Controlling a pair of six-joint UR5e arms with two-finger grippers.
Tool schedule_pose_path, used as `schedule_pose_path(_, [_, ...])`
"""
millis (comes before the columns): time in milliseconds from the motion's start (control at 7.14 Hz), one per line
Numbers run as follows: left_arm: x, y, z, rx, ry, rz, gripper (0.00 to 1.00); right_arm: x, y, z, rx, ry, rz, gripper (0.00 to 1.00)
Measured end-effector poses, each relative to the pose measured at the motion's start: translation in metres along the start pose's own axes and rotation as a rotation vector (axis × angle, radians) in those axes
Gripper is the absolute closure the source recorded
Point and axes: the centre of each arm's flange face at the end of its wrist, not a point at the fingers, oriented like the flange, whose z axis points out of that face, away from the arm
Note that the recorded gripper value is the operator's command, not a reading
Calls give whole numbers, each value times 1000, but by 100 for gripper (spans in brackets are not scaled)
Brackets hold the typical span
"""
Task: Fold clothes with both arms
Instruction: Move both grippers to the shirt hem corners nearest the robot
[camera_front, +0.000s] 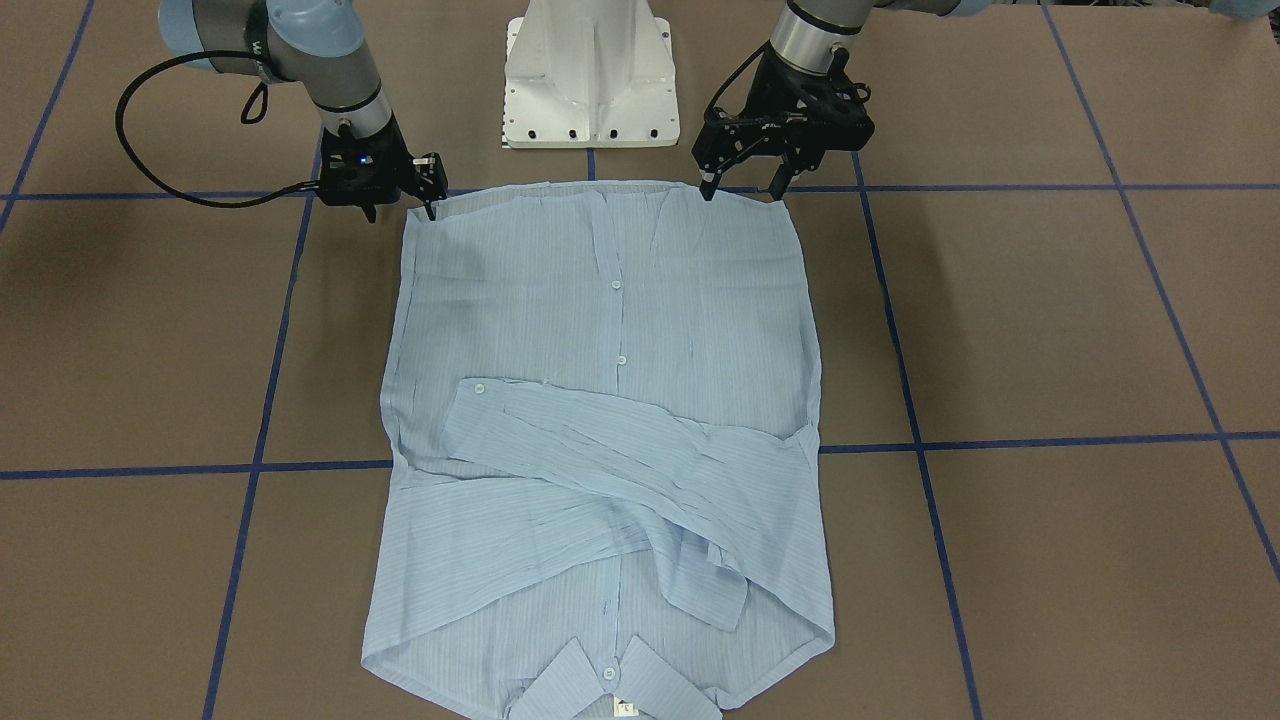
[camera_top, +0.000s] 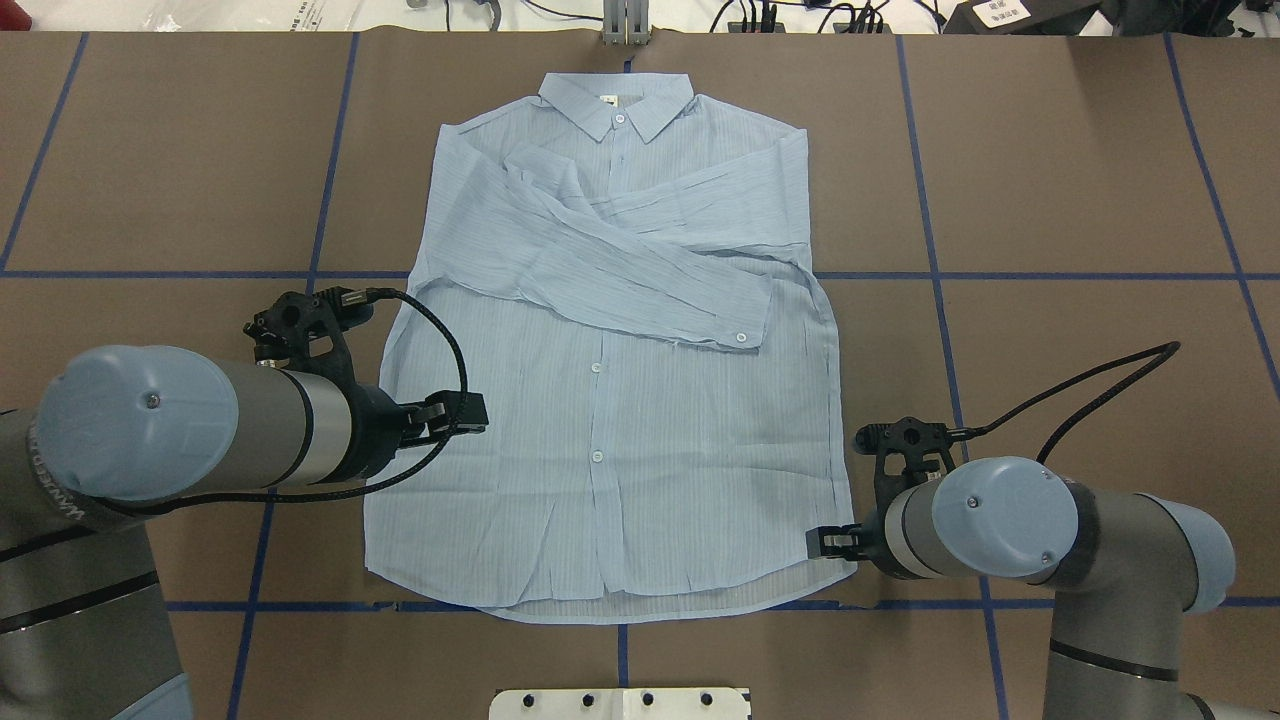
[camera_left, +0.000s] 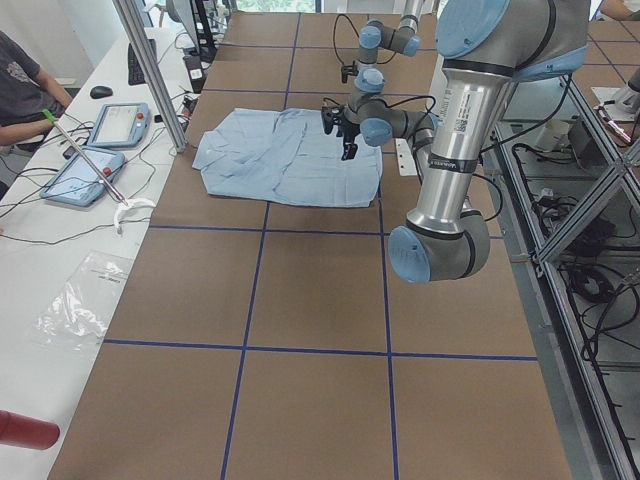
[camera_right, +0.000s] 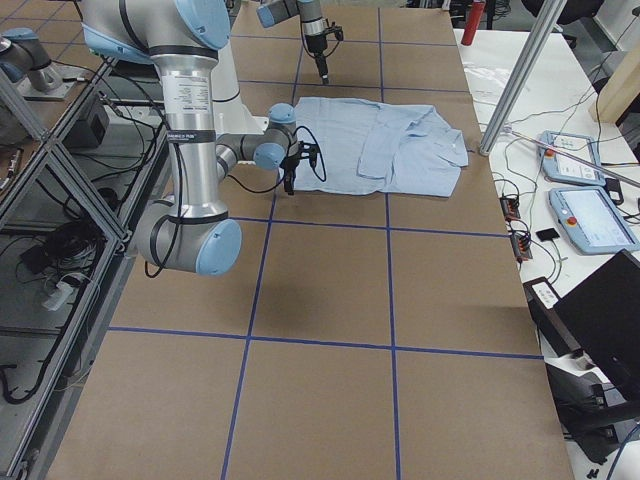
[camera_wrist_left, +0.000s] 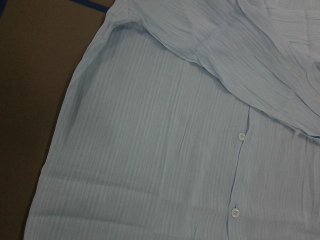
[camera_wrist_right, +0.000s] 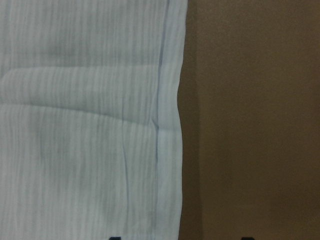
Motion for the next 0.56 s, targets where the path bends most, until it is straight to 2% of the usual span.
schedule_pose_path(420, [2, 0, -1, 0, 4, 4, 2, -4, 3, 3, -11, -2, -5, 43])
schedule_pose_path(560, [2, 0, -1, 0, 3, 4, 2, -5, 4, 4, -13, -1, -7, 50])
